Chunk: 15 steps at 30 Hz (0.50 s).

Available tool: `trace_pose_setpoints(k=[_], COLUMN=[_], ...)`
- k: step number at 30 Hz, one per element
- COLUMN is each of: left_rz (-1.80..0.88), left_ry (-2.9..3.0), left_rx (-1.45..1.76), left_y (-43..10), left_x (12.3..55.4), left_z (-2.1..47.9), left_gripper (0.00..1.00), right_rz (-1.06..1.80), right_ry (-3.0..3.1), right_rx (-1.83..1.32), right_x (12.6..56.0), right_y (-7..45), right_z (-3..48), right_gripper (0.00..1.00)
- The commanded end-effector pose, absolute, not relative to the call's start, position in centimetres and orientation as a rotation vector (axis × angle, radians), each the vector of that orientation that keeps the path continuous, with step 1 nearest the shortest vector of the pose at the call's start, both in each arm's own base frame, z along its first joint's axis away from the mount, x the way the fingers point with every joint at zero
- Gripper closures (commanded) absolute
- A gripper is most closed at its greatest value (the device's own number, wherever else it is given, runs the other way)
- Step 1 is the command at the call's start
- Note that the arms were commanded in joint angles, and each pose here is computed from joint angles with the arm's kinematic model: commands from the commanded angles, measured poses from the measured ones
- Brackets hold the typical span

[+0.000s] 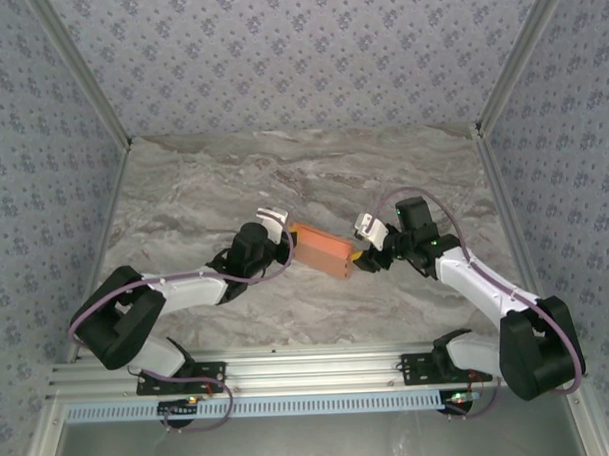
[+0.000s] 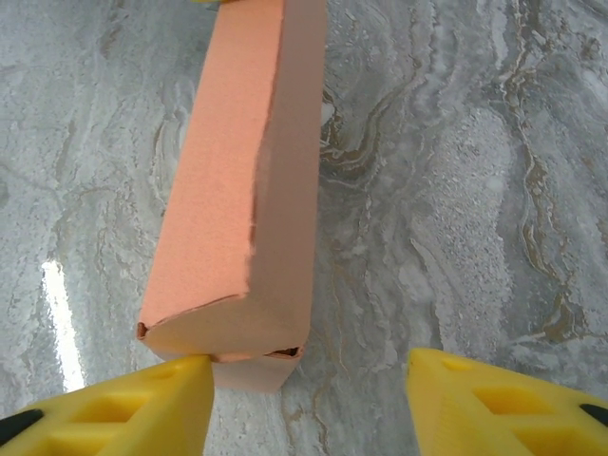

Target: Fold the paper box

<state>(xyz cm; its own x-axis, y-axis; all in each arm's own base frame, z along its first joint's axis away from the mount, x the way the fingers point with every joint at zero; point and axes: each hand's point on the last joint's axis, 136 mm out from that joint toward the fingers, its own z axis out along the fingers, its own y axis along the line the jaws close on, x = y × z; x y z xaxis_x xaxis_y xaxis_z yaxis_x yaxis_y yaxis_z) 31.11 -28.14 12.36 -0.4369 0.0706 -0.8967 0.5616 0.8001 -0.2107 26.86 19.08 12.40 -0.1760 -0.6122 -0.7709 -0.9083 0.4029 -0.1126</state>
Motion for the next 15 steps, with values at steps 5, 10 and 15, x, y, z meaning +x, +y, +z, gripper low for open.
trace_pose_setpoints(k=[5, 10, 15], left_rz=[-0.535, -0.516, -0.496], left_ry=[2.136, 2.125, 2.118], left_rx=[0.603, 0.642, 0.690], left_y=[-27.3, -27.3, -27.5], left_x=[28.7, 28.8, 28.8], left_z=[7.5, 7.6, 7.8], left_gripper=[0.97, 0.97, 0.97], right_rz=[0.574, 0.616, 0.657], right_ry=[1.722, 1.666, 1.635], right_rx=[-1.404, -1.487, -1.572], right_x=[26.0, 24.8, 23.5], right_y=[21.0, 21.7, 22.5], right_z=[14.6, 14.8, 14.2], right_gripper=[0.48, 0.52, 0.54])
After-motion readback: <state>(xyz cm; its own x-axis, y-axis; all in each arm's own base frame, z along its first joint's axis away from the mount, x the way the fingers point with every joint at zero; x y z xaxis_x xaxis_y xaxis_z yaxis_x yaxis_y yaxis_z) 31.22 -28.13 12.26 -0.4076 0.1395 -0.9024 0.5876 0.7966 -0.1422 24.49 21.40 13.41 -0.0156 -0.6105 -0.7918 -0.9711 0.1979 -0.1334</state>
